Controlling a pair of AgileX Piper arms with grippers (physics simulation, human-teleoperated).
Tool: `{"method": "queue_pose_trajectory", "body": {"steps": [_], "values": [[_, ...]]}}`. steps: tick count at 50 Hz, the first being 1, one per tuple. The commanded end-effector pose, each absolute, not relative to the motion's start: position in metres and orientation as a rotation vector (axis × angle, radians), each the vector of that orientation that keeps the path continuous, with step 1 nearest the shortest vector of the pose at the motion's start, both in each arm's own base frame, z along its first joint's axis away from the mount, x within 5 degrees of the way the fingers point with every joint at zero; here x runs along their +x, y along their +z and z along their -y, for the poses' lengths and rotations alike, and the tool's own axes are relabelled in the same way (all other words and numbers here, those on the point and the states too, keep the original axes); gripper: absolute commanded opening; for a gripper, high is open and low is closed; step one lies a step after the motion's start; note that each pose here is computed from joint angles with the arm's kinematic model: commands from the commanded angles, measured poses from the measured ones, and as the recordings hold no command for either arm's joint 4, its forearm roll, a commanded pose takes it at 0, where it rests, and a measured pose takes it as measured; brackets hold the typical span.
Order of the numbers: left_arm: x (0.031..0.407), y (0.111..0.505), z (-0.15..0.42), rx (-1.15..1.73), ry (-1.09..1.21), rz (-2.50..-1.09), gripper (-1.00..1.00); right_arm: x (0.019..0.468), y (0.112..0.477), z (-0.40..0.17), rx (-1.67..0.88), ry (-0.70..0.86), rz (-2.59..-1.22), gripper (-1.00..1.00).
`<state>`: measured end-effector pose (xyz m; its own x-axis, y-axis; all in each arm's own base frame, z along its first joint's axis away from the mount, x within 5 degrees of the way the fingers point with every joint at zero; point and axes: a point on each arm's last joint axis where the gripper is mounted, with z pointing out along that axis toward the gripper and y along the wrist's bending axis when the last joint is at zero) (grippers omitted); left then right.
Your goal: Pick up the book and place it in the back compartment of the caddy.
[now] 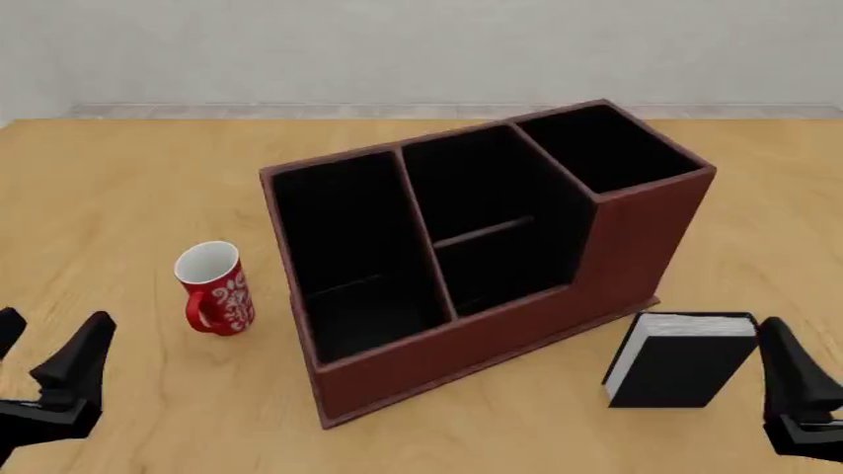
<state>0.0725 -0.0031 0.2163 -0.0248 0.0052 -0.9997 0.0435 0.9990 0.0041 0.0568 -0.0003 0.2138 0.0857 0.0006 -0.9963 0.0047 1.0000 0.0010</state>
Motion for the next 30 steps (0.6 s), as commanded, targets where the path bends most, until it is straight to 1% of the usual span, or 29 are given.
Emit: {"method": "queue_pose_trajectory", "body": {"steps": [1,3,7,10,14,19,22,25,30], "values": [[0.055,0.223,0.0,-0.005,0.004,-1.471,1.0,0.056,0.215,0.0,-0.004,-0.003,-1.481,1.0],[0.055,0.225,0.0,-0.006,0.004,-1.467,1.0,0.056,0.216,0.0,-0.015,-0.013,-1.471,1.0],[0.054,0.225,0.0,-0.004,0.001,-1.468,1.0,0.058,0.214,0.0,0.005,0.005,-1.491,1.0],[0.054,0.226,0.0,0.0,-0.003,-1.471,1.0,0.056,0.216,0.0,-0.014,-0.012,-1.47,1.0],[0.054,0.227,0.0,0.002,-0.007,-1.47,1.0,0.058,0.214,0.0,0.005,0.005,-1.49,1.0],[0.054,0.228,0.001,0.01,-0.017,-1.47,1.0,0.056,0.216,0.0,-0.012,-0.01,-1.473,1.0],[0.053,0.23,0.003,0.04,-0.048,-1.47,1.0,0.058,0.214,0.0,0.005,0.005,-1.49,1.0],[0.052,0.234,0.005,0.064,-0.1,-1.469,1.0,0.056,0.216,0.0,-0.013,-0.011,-1.472,1.0],[0.05,0.242,0.008,0.092,-0.141,-1.466,1.0,0.057,0.214,0.0,0.002,0.002,-1.487,1.0]]}}
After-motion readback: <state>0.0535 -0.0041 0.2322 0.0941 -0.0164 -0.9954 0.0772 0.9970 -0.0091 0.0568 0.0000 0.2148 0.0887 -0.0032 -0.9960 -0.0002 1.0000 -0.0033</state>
